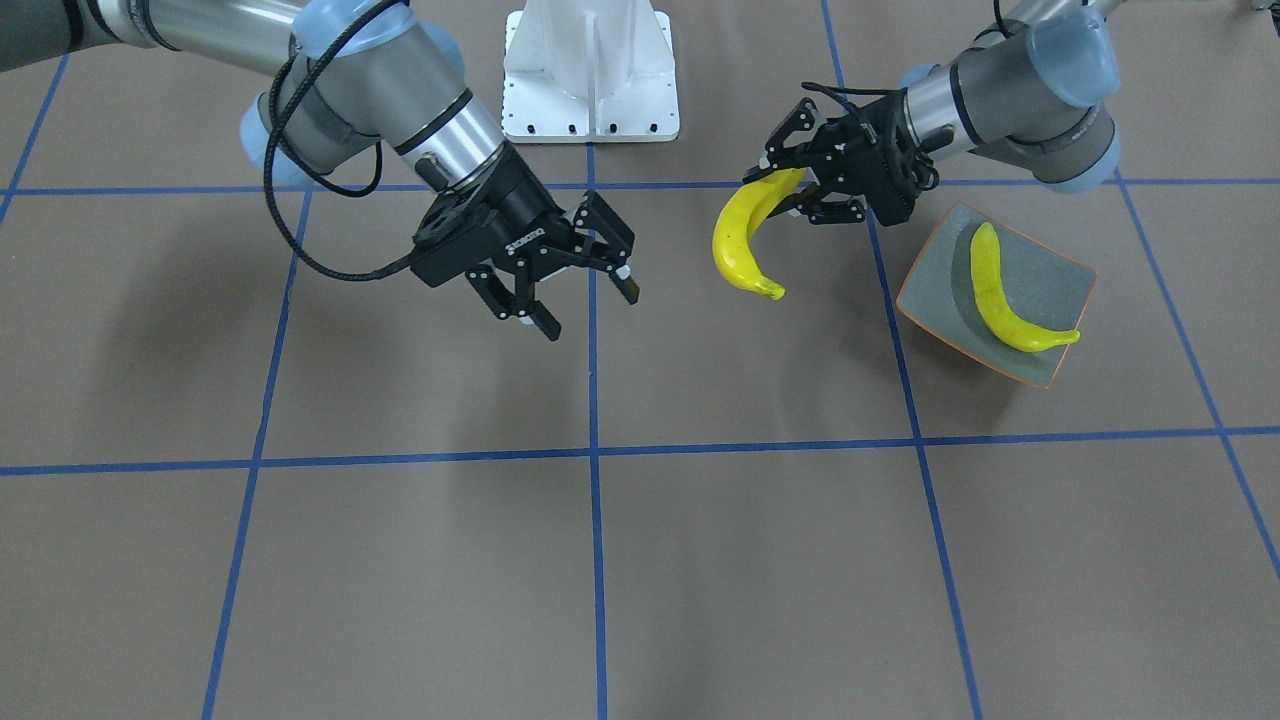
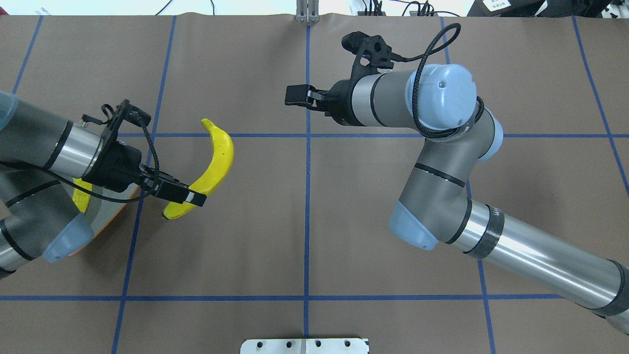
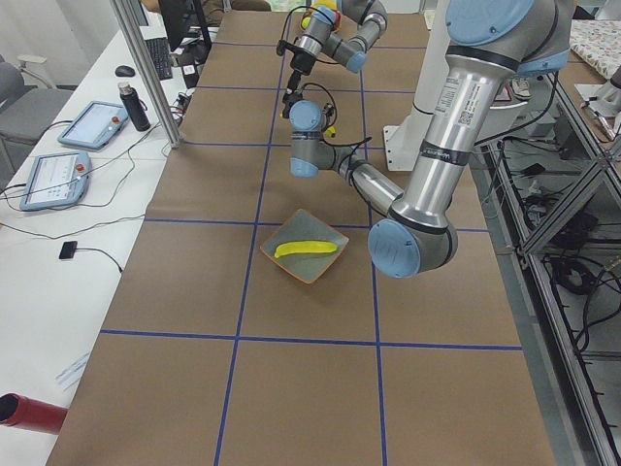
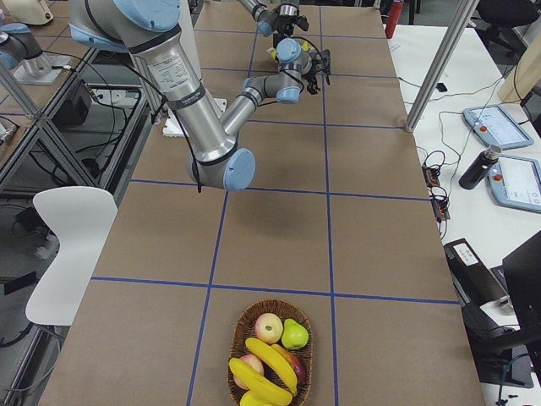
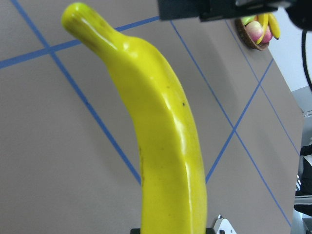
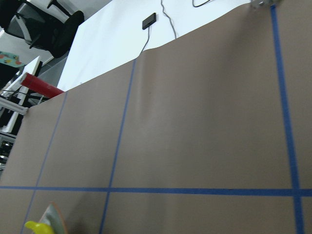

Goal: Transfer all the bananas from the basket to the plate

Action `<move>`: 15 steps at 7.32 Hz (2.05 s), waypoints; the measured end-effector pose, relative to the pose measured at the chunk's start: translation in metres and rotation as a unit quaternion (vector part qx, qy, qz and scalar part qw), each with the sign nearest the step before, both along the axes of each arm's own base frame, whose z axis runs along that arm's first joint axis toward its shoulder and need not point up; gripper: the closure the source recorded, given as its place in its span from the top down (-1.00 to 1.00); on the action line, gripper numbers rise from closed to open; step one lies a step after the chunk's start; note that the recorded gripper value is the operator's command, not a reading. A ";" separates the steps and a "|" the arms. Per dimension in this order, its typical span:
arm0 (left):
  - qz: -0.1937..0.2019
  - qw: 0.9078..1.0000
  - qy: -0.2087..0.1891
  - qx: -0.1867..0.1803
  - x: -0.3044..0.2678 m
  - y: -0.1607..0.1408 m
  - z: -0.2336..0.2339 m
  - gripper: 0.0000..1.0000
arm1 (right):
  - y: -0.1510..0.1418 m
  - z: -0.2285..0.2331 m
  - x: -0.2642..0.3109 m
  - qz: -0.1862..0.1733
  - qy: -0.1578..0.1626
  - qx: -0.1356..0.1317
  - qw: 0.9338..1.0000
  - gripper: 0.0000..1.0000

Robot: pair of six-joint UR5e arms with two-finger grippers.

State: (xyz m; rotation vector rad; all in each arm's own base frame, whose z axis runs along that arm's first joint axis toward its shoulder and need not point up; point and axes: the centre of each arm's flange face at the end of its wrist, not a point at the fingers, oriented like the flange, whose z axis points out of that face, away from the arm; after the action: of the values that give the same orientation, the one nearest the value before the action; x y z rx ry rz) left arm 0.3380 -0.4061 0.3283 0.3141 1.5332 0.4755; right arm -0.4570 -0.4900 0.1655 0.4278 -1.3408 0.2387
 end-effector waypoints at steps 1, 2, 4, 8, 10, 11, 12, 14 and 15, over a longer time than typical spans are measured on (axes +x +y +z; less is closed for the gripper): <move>-0.016 0.999 -0.025 -0.025 -0.021 0.001 0.037 -1.00 | -0.016 0.026 0.015 -0.001 0.039 -0.003 0.999 1.00; -0.033 0.997 -0.052 -0.050 -0.043 0.005 0.075 -1.00 | -0.031 0.053 0.032 -0.002 0.077 0.001 0.997 1.00; -0.074 0.987 -0.102 -0.098 -0.078 0.019 0.140 -1.00 | -0.054 0.111 0.078 -0.015 0.129 0.002 0.992 1.00; -0.135 0.966 -0.160 -0.151 -0.103 0.033 0.204 0.17 | -0.085 0.197 0.168 -0.029 0.197 0.022 0.980 1.00; -0.147 0.962 -0.170 -0.152 -0.108 0.035 0.217 1.00 | -0.091 0.212 0.187 -0.034 0.205 0.023 0.978 1.00; -0.154 0.961 -0.176 -0.145 -0.110 0.035 0.222 1.00 | -0.092 0.215 0.190 -0.035 0.207 0.022 0.977 1.00; -0.158 0.961 -0.181 -0.134 -0.111 0.035 0.227 1.00 | -0.093 0.217 0.193 -0.034 0.209 0.021 0.977 1.00; -0.159 0.964 -0.177 -0.121 -0.117 0.031 0.223 1.00 | -0.094 0.225 0.201 -0.032 0.212 0.017 0.977 1.00; -0.160 0.965 -0.167 -0.123 -0.128 0.024 0.216 1.00 | -0.093 0.233 0.208 -0.033 0.218 0.017 0.975 1.00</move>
State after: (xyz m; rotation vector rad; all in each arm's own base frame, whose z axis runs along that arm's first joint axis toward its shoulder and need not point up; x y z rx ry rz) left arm 0.2100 -0.3821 0.5446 0.2660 1.1683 0.0731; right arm -0.2487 -0.5835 0.3983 0.4345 -0.9270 0.0609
